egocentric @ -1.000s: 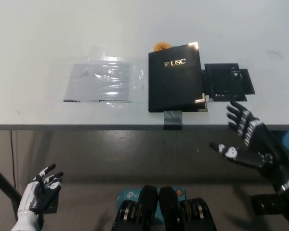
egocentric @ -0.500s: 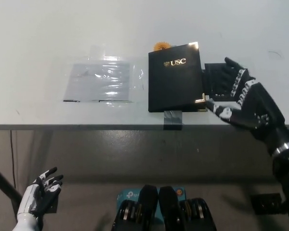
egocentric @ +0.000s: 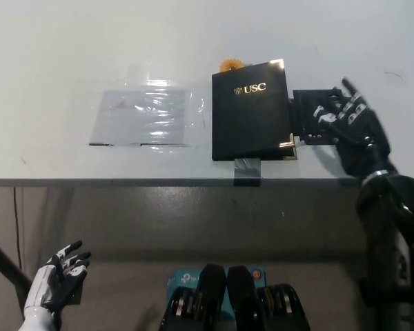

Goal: The robot uses its right hand to push the cover of the diary kept in the middle of the desk towards the left to open it

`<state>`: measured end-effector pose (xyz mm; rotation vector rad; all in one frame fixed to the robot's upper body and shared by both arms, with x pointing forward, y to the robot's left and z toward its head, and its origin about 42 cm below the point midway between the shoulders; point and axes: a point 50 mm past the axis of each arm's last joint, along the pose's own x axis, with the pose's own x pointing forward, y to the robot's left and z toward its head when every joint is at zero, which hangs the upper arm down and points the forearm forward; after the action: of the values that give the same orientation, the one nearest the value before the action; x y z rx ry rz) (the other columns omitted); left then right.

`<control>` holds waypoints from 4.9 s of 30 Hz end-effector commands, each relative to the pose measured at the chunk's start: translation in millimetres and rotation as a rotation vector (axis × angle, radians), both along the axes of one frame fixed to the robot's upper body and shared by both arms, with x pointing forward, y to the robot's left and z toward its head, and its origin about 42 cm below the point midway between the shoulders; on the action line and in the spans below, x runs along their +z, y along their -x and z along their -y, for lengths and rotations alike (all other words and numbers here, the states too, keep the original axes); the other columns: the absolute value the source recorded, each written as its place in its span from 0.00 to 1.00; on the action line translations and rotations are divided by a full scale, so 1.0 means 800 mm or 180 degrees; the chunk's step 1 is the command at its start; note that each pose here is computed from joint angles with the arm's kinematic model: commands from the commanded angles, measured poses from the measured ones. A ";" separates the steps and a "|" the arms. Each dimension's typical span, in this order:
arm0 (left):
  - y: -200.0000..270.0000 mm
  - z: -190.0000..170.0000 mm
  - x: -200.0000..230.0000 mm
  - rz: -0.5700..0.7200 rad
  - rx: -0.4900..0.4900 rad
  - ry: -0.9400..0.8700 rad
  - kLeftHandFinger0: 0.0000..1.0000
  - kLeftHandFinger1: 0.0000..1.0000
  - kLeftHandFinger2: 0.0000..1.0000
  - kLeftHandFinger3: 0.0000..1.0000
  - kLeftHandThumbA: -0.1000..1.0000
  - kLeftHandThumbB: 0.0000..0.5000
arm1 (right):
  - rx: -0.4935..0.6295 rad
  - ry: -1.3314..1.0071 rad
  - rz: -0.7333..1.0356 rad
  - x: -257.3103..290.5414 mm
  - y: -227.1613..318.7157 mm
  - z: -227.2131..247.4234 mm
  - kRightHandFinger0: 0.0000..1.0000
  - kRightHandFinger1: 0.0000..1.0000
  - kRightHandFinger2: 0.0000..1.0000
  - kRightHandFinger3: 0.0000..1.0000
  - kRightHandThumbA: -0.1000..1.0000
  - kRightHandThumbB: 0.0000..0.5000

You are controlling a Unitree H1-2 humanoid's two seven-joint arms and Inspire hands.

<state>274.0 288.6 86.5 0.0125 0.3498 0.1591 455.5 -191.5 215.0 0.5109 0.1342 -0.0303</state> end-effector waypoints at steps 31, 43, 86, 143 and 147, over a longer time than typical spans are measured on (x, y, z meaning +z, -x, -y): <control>-0.001 0.004 0.002 -0.0004 -0.0064 -0.0042 1.00 0.83 0.76 0.88 1.00 0.77 | 0.0083 -0.0811 -0.0114 0.054 -0.076 -0.143 1.00 1.00 1.00 1.00 0.79 0.39; -0.002 0.004 0.003 0.0003 -0.0087 -0.0051 1.00 0.84 0.79 0.85 0.98 0.71 | 0.0232 -0.0703 -0.0123 0.050 -0.065 -0.165 1.00 1.00 1.00 1.00 0.76 0.37; -0.033 0.022 0.020 0.0023 -0.0469 -0.0345 1.00 0.78 0.70 0.85 0.97 0.52 | 0.1812 0.5266 0.1601 0.010 -0.045 -0.229 0.64 0.81 1.00 1.00 1.00 0.76; -0.004 0.007 0.001 -0.0099 -0.0216 -0.0225 1.00 0.81 0.76 0.87 0.97 0.64 | 0.0499 0.0015 0.1435 0.108 0.089 0.119 1.00 1.00 1.00 1.00 1.00 0.52; -0.001 0.005 0.000 -0.0108 -0.0179 -0.0212 1.00 0.81 0.76 0.86 0.97 0.68 | 0.0321 -0.0197 0.1340 0.082 0.108 0.151 1.00 1.00 1.00 1.00 1.00 0.58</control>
<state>279.5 271.5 76.2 0.0961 0.4285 0.0568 433.4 -211.3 224.4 -0.0457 0.0089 0.2753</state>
